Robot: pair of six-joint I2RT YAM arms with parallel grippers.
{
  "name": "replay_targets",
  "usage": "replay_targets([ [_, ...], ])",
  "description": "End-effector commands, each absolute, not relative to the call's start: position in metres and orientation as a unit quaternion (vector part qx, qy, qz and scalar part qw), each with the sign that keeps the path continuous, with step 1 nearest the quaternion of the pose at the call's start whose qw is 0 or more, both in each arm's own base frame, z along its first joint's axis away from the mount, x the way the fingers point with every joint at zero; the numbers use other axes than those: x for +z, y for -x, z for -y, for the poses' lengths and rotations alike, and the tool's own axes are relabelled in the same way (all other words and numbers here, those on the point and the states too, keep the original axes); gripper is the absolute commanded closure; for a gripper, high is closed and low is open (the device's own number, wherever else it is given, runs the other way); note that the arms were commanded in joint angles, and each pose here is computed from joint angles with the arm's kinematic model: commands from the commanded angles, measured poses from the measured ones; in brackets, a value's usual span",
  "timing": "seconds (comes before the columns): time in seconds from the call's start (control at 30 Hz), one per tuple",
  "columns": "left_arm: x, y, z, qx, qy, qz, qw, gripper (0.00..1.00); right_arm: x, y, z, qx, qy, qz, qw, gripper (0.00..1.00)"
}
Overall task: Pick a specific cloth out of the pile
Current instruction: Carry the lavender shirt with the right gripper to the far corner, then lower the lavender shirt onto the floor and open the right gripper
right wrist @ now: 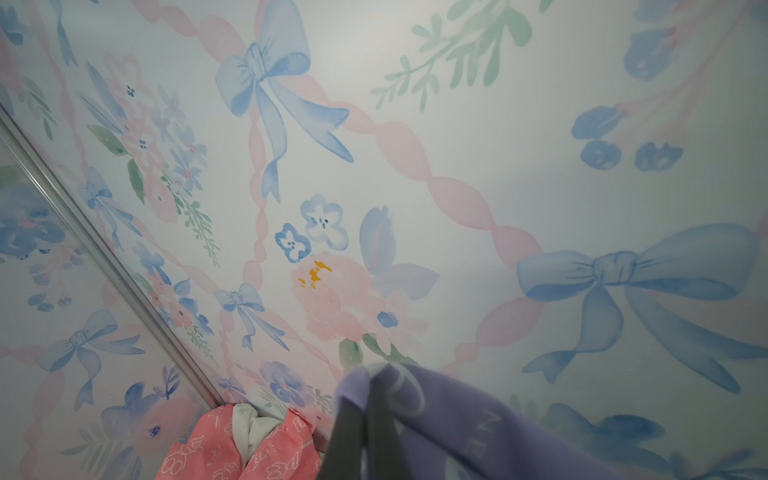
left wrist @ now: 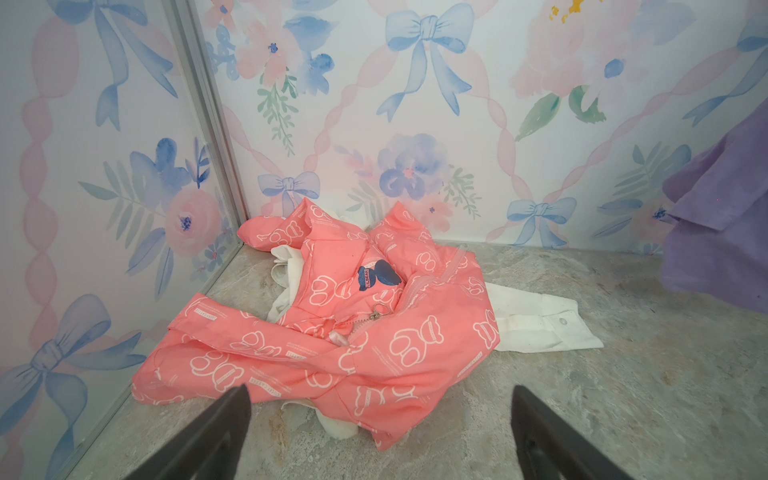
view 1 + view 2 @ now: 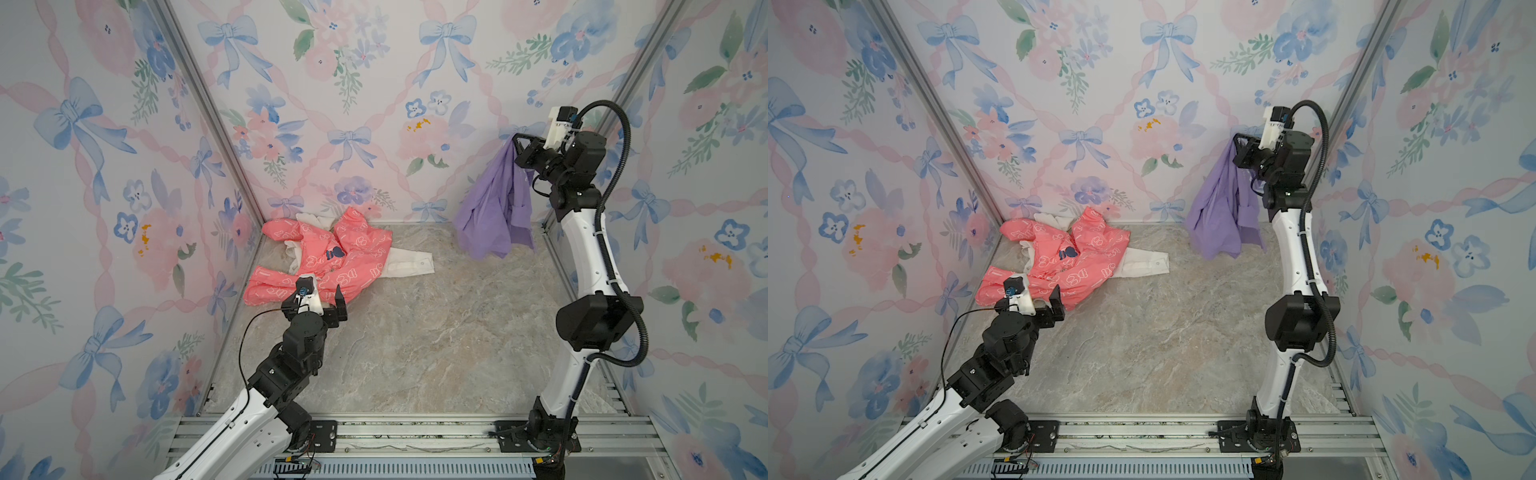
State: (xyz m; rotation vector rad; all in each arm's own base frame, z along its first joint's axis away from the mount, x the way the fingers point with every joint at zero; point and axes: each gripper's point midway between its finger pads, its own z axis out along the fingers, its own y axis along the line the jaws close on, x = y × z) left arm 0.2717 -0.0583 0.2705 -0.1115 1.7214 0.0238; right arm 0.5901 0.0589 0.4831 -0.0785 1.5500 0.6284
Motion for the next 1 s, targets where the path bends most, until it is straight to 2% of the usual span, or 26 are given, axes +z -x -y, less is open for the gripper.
replay_targets([
  [0.0, 0.265, -0.271, 0.055, 0.013, 0.052, -0.759, 0.648, 0.02, 0.437, -0.608, -0.046, 0.254, 0.030, -0.732, 0.631, 0.97],
  [0.13, 0.265, -0.271, 0.055, 0.014, 0.053, -0.760, 0.648, 0.02, 0.373, -0.623, -0.029, 0.224, -0.001, -0.782, 0.581, 0.97],
  [0.27, 0.265, -0.271, 0.055, 0.013, 0.053, -0.760, 0.648, 0.02, 0.308, -0.619, -0.001, 0.147, -0.047, -0.831, 0.535, 0.97],
  [0.63, 0.265, -0.271, 0.055, 0.012, 0.055, -0.760, 0.648, 0.02, 0.163, -0.544, 0.099, -0.022, -0.182, -0.896, 0.403, 0.94],
  [0.8, 0.263, -0.271, 0.053, 0.013, 0.059, -0.760, 0.647, 0.02, 0.102, -0.509, 0.117, -0.054, -0.201, -0.928, 0.308, 0.88],
  [0.93, 0.263, -0.271, 0.047, 0.021, 0.080, -0.758, 0.648, 0.02, 0.069, -0.491, 0.114, -0.039, -0.215, -0.939, 0.265, 0.80],
  [0.97, 0.263, -0.271, 0.044, 0.025, 0.089, -0.756, 0.648, 0.02, 0.063, -0.487, 0.113, -0.032, -0.220, -0.939, 0.261, 0.75],
])
